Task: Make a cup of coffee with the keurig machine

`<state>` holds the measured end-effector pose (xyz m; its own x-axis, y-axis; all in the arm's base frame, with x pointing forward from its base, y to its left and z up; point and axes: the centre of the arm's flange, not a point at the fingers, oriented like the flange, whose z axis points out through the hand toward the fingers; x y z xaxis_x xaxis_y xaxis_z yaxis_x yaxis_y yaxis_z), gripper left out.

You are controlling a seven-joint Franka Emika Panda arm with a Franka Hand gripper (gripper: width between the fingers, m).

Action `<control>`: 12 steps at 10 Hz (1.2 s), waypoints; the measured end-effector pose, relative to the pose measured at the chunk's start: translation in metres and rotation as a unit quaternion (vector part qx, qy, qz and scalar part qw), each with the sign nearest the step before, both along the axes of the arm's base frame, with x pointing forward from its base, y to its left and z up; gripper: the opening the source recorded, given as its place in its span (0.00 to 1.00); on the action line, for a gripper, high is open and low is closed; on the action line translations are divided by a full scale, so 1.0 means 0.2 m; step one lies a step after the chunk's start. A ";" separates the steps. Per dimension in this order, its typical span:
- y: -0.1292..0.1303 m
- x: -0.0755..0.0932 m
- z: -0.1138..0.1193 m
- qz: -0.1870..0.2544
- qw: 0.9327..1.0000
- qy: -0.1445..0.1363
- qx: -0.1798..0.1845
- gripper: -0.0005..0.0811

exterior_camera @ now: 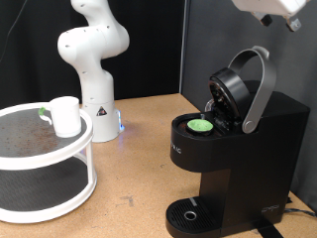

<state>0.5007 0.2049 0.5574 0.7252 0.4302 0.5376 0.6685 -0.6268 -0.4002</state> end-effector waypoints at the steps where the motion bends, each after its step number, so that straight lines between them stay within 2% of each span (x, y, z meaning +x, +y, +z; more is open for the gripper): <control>1: 0.04 0.01 -0.02 0.001 1.000 -0.001 -0.008 0.94; 2: 0.07 0.01 -0.05 0.002 1.000 -0.002 -0.014 0.94; 3: 0.09 0.02 -0.07 0.004 1.000 -0.001 -0.020 0.72; 4: 0.09 0.03 -0.09 0.005 1.000 0.001 -0.026 0.72; 5: 0.09 0.03 -0.10 0.006 1.000 0.002 -0.030 0.50; 6: 0.08 0.04 -0.12 0.006 0.999 0.004 -0.034 0.33; 7: 0.07 0.04 -0.14 0.003 0.999 0.002 -0.040 0.33; 8: 0.06 0.04 -0.15 0.003 0.999 0.002 -0.045 0.11; 9: 0.04 0.05 -0.17 0.003 0.999 0.003 -0.048 0.04; 12: -0.03 0.05 -0.24 0.002 0.998 0.007 -0.056 0.01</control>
